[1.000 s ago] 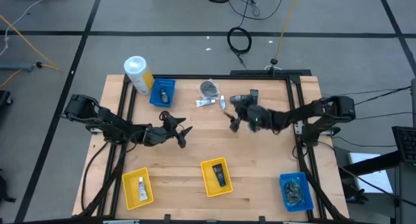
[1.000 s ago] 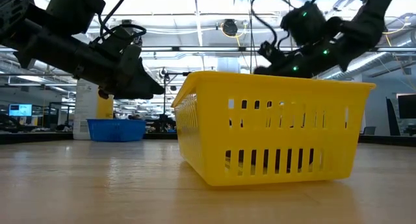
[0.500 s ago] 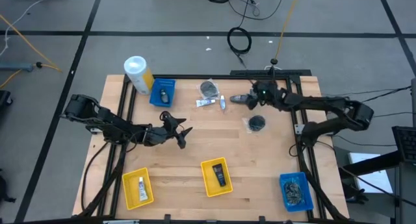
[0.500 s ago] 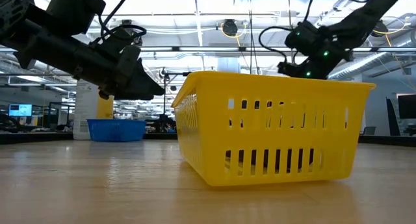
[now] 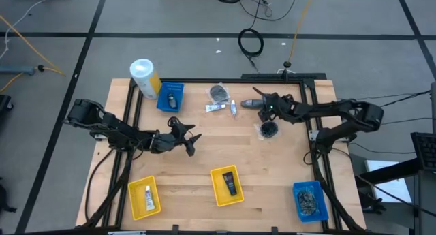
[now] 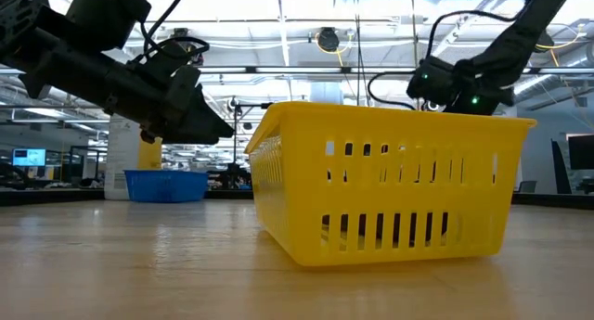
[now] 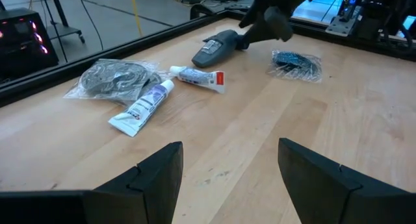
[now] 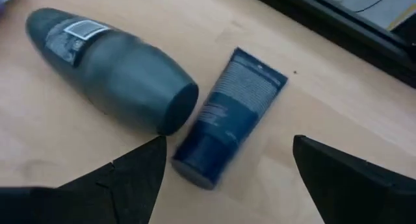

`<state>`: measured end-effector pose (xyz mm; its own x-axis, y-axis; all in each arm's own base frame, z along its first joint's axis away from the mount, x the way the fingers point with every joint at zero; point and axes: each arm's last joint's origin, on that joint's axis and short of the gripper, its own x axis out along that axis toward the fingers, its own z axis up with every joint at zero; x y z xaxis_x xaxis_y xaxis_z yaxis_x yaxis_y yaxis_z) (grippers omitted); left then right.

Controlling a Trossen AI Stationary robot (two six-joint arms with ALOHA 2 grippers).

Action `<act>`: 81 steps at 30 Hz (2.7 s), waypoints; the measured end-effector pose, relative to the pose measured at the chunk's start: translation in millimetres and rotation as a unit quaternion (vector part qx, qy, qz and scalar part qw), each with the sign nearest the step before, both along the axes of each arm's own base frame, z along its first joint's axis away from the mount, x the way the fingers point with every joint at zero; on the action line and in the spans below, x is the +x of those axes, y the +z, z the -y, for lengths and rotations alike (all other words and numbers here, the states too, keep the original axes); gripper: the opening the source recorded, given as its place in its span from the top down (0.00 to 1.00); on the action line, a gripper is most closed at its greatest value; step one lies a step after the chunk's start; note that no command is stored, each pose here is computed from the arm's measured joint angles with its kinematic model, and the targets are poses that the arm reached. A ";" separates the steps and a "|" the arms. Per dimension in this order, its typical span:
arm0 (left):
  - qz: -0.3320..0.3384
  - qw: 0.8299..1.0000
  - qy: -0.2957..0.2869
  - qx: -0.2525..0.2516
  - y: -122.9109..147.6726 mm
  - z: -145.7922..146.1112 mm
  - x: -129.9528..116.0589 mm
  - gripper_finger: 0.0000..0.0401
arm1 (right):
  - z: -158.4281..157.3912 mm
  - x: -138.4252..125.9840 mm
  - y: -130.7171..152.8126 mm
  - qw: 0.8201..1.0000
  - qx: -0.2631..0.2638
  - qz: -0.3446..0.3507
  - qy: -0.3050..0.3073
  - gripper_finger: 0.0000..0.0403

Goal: Pick & Place Travel size toiletries
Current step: Put the blue shave cream into the right yellow bin

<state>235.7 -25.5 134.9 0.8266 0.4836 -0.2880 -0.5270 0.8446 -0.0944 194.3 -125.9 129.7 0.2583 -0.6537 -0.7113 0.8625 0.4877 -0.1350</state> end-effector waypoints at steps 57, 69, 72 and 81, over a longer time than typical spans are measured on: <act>0.031 0.999 -0.011 -0.023 4.1 1.3 1.9 0.39 | -194.5 109.2 63.1 0.773 0.177 0.120 0.597 0.71; 0.037 0.999 -0.001 -0.022 5.2 -1.4 2.4 0.39 | -255.2 146.6 98.4 0.846 0.361 0.184 0.347 0.71; 0.040 0.999 0.003 -0.025 5.4 -3.1 2.6 0.39 | -267.0 152.0 90.4 0.871 0.371 0.167 0.274 0.71; 0.051 0.998 0.006 -0.033 6.6 -3.9 3.1 0.39 | -292.7 143.0 79.5 0.930 0.294 0.187 0.117 0.71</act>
